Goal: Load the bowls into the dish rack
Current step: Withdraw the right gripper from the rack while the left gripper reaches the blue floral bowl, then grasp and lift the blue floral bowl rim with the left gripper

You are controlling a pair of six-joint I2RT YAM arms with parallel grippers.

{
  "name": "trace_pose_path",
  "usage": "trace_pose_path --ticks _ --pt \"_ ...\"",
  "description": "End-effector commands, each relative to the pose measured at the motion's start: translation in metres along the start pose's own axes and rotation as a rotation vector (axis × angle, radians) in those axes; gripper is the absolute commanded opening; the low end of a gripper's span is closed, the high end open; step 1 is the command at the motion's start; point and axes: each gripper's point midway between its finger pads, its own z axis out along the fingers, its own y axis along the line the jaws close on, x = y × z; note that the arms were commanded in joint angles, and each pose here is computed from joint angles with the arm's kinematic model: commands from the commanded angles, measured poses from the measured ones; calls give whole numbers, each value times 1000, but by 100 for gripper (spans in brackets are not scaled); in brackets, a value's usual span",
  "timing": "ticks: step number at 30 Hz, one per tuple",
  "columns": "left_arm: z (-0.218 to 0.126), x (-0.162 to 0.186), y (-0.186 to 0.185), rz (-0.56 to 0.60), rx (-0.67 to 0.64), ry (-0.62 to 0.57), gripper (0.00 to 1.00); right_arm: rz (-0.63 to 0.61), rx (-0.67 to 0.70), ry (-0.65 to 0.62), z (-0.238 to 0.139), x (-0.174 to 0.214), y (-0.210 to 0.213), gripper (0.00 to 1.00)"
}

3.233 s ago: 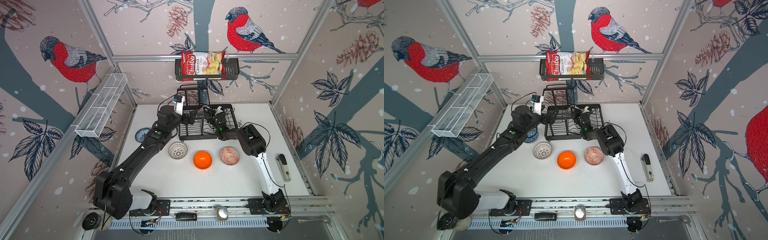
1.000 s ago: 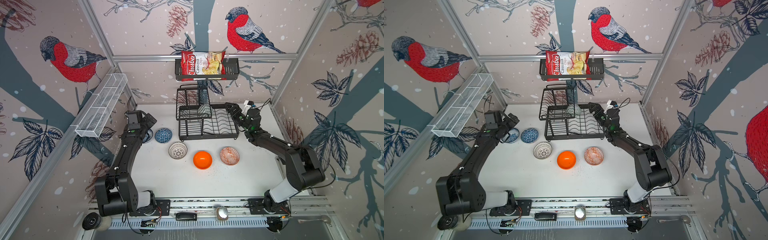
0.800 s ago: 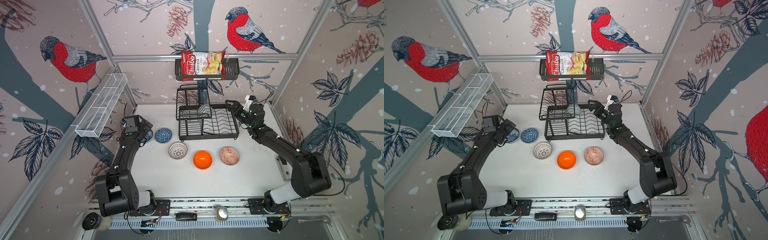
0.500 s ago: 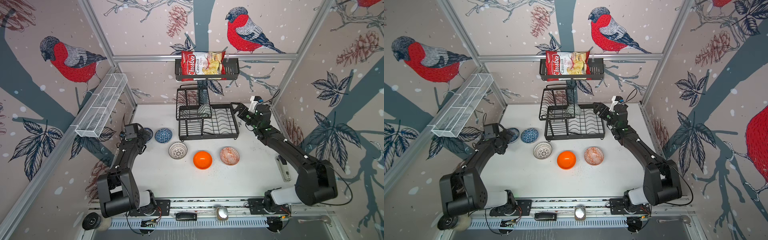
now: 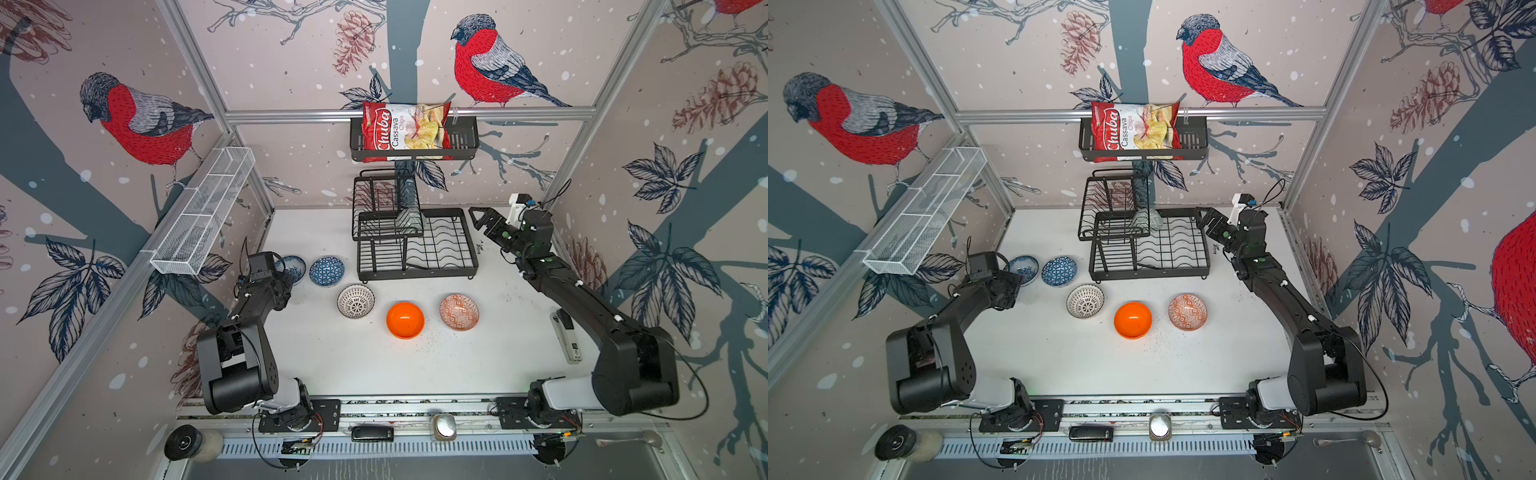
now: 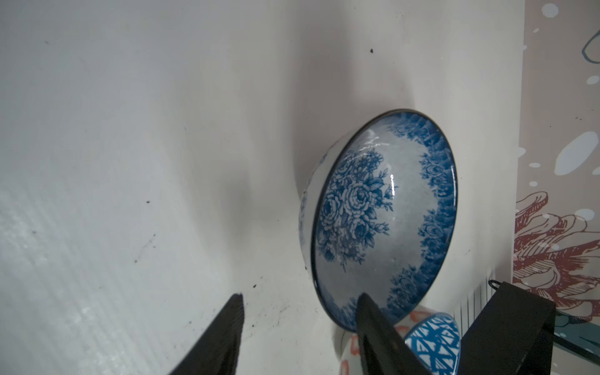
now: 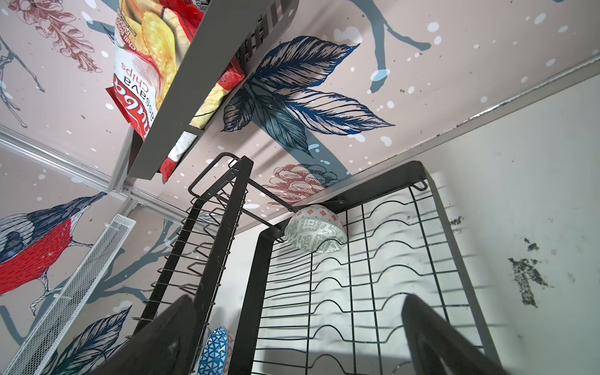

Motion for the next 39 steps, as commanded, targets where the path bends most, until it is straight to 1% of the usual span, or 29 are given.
trace_pose_path --ticks 1,5,7,9,10,12,14,17,21,24,28,35,37,39 --pt "7 -6 2 -23 6 -8 52 -60 -63 0 -6 -6 19 100" --pt "14 -4 7 -45 3 24 48 -129 -156 8 -11 -5 48 100" --pt "18 -5 6 -41 8 31 39 -193 -193 23 -12 0 68 100" --pt "20 -5 7 -39 0 33 36 -254 -211 51 -10 10 82 100" --pt "20 -6 7 -37 -1 32 32 -283 -210 60 -9 14 88 100" --pt "20 -7 5 -32 7 28 30 -317 -199 73 -7 22 94 100" --pt "20 -8 4 -28 9 26 24 -317 -198 75 -6 25 94 100" --pt "18 -9 4 -15 10 18 22 -310 -216 81 -7 26 97 100" --pt "15 -10 0 -5 31 14 8 -325 -233 102 -5 29 104 100" --pt "13 -6 -14 16 99 39 0 -361 -235 120 -4 34 108 100" --pt "8 -8 -25 27 133 47 0 -420 -270 148 -7 47 122 100" --pt "-10 -18 -43 73 196 2 0 -481 -297 206 -5 69 136 100" --pt "-17 -23 -49 90 211 -25 0 -499 -286 219 -1 75 138 100" --pt "-24 -29 -55 110 226 -51 0 -525 -245 231 4 80 135 100"
